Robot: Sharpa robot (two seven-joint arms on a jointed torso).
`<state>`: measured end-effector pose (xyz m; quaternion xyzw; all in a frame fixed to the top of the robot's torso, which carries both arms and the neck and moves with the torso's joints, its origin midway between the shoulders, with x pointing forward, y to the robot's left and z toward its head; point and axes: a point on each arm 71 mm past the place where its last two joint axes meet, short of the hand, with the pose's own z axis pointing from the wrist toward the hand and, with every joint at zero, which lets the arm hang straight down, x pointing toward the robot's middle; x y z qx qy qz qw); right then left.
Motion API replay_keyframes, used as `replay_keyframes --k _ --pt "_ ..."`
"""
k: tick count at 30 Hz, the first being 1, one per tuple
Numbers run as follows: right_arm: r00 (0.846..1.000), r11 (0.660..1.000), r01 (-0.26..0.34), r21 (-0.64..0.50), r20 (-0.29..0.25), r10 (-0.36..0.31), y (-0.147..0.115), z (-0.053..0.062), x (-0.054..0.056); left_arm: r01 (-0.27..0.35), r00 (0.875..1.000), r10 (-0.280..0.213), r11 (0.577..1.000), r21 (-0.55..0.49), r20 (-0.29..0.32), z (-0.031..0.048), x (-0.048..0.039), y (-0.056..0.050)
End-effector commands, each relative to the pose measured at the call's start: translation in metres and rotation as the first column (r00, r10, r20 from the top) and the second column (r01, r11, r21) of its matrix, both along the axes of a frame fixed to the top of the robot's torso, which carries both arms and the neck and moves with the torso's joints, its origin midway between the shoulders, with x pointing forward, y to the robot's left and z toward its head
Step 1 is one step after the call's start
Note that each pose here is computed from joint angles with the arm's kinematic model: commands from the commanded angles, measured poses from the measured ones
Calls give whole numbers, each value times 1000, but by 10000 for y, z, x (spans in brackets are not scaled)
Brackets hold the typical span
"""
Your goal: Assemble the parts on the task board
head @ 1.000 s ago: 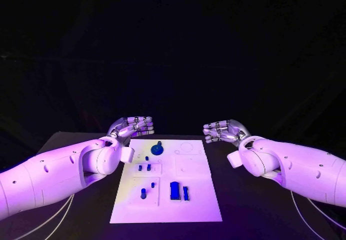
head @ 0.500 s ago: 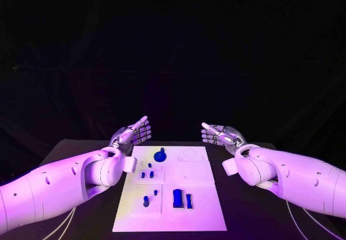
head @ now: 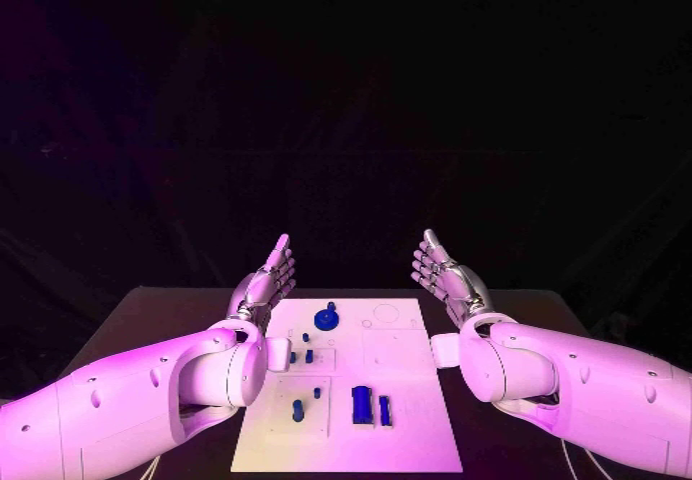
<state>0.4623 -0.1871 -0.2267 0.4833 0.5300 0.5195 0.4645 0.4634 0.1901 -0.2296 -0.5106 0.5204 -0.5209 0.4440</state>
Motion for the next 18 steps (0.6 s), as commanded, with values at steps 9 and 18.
replay_keyframes --k 9,18 --pt "996 996 84 3 28 -84 -53 25 -6 -72 995 68 996 54 67 54 -16 23" --pt "996 996 84 3 28 -84 -53 25 -6 -72 995 68 996 54 67 54 -16 23"
